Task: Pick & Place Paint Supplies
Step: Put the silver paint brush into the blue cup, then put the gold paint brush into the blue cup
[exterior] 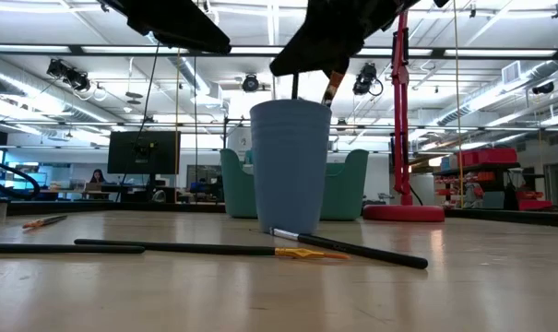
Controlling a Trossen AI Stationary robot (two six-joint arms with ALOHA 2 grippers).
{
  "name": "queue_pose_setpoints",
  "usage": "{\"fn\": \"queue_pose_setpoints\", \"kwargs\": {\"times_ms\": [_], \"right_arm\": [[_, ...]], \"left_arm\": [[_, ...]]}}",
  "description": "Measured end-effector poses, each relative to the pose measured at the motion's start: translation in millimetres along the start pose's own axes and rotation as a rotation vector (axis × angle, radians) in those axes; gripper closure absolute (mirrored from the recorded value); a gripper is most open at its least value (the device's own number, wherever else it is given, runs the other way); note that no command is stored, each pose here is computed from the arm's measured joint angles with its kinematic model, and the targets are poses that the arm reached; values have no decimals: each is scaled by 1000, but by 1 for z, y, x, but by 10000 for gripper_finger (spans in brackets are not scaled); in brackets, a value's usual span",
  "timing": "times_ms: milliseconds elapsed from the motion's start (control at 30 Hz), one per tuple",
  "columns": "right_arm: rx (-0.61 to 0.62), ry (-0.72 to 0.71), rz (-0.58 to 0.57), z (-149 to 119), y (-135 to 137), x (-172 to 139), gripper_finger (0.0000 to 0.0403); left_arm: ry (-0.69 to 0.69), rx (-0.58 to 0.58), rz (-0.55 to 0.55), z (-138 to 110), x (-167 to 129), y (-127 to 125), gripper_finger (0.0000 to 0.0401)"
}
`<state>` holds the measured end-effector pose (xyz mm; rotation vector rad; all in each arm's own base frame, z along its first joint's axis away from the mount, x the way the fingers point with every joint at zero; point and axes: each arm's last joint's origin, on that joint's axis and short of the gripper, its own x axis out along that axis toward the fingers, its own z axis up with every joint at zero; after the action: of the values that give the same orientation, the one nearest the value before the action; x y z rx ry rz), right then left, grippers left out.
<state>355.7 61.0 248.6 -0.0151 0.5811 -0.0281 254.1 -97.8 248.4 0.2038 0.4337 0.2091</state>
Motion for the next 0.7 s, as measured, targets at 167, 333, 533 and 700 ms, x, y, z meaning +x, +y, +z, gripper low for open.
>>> {"fn": "queue_pose_setpoints", "kwargs": {"times_ms": [167, 333, 533, 700], "right_arm": [[-2, -27, 19, 3, 1, 0, 328], [0, -42, 22, 4, 1, 0, 287], [5, -43, 25, 4, 2, 0, 257], [-8, -36, 63, 3, 9, -2, 250]], "left_arm": [[7, -37, -82, 0, 0, -2, 247], [19, -90, -160, -1, 0, -5, 248], [133, -169, -148, -12, -2, -5, 249], [428, -218, -161, -40, -13, -7, 253]]}}
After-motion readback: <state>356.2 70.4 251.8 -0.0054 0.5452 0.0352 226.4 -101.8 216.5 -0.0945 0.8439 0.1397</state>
